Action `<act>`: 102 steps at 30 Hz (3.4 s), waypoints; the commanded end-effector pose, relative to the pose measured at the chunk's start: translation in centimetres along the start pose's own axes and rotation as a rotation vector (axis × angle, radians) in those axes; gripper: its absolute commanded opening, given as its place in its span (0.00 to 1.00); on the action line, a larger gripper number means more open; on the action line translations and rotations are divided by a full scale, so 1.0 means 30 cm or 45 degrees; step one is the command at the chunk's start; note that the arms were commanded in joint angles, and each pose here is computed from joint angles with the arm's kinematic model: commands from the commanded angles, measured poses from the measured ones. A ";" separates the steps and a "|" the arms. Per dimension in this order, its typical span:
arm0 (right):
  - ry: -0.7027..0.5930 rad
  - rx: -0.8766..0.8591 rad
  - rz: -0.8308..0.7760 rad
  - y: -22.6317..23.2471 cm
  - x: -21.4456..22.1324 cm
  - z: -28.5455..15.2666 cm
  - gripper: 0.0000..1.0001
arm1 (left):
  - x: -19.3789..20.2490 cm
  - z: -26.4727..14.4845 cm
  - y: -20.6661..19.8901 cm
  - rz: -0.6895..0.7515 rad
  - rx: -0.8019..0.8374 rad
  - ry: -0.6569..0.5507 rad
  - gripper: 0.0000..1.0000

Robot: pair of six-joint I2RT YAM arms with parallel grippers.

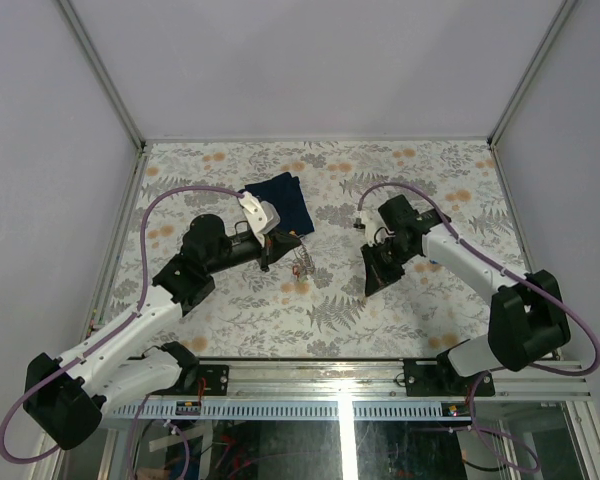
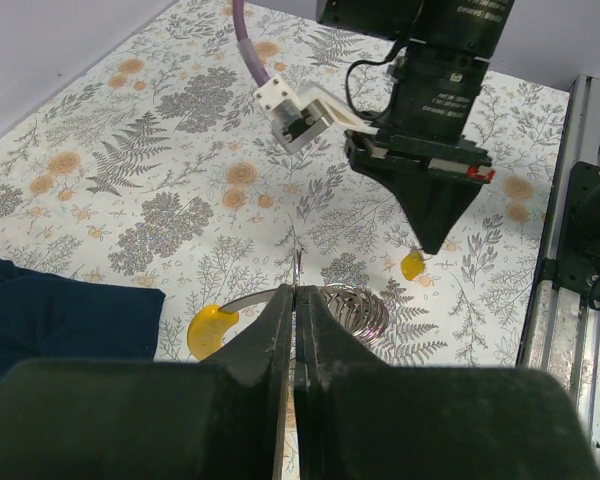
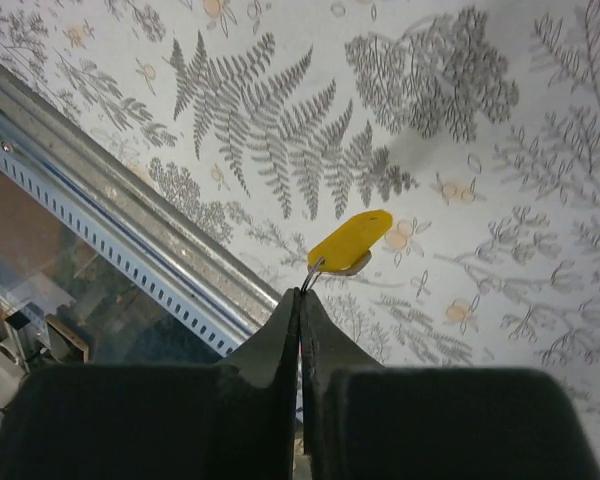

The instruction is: Put the keys on the keyring

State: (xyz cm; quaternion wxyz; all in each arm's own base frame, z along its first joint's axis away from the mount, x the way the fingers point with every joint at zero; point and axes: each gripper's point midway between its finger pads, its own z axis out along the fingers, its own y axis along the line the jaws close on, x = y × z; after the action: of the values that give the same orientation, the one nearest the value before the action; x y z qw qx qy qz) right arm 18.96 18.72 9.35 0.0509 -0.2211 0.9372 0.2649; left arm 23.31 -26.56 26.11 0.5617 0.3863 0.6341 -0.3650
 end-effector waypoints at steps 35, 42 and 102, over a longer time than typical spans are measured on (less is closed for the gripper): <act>0.066 0.370 0.038 -0.191 -0.141 0.161 0.00 | -0.069 0.010 0.007 0.052 0.013 -0.091 0.00; -0.030 0.393 0.022 -0.214 -0.207 0.192 0.06 | -0.066 0.010 0.010 0.053 0.011 -0.088 0.00; -0.129 0.397 0.122 -0.217 -0.149 0.199 0.29 | -0.064 0.012 0.009 0.046 0.018 -0.084 0.00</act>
State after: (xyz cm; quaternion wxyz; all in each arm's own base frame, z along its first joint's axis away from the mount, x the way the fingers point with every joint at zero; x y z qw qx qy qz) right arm 26.10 18.12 2.23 0.1286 -0.1417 0.9742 0.1198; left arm 23.43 -26.64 25.63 0.5543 0.3882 0.6379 -0.3676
